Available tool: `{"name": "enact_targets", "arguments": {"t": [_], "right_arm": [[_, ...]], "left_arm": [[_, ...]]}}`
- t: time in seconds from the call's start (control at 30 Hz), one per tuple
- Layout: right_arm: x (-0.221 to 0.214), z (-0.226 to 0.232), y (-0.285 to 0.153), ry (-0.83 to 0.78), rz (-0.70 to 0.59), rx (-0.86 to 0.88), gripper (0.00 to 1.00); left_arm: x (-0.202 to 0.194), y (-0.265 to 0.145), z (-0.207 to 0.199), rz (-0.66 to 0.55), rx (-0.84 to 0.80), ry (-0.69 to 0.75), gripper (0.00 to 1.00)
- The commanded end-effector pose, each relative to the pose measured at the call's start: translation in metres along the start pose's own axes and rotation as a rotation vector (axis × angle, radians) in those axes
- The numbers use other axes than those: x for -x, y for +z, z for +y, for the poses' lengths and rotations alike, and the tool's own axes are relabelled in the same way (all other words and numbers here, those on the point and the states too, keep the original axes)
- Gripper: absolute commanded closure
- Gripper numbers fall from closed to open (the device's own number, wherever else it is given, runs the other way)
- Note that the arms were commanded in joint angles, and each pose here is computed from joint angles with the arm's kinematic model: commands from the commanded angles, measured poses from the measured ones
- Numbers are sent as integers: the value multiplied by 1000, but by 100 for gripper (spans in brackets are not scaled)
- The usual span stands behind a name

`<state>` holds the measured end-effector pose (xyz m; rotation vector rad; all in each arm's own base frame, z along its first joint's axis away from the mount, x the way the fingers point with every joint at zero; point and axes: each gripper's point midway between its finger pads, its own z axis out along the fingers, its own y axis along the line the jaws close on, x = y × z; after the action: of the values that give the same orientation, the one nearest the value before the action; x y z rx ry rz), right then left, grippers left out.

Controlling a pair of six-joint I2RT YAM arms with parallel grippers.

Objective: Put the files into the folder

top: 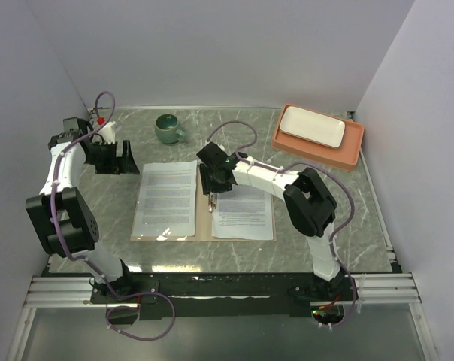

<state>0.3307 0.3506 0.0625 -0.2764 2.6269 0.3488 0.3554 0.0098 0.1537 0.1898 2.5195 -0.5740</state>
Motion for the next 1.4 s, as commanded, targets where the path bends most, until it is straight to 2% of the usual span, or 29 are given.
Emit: {"name": "enact_targets", "arguments": {"t": [0.0, 0.2, 0.7, 1.0, 1.2, 1.37], "right_arm": [[0, -4, 0, -21, 24, -47, 43], [-10, -7, 11, -20, 56, -52, 46], [-18, 1, 23, 4, 96, -27, 55], [-39, -8, 34, 37, 135, -31, 69], [-63, -18, 47, 129, 186, 11, 84], [-84, -29, 55, 194, 230, 16, 89]], "left_arm": [[-13, 4, -7, 19, -101, 34, 3], [-25, 17, -4, 34, -145, 2, 4], [-59, 50, 21, 97, -95, -43, 1], [-73, 66, 35, 138, -67, -68, 1], [-82, 72, 37, 158, -67, -85, 1], [-86, 76, 41, 171, -64, -95, 1]]}}
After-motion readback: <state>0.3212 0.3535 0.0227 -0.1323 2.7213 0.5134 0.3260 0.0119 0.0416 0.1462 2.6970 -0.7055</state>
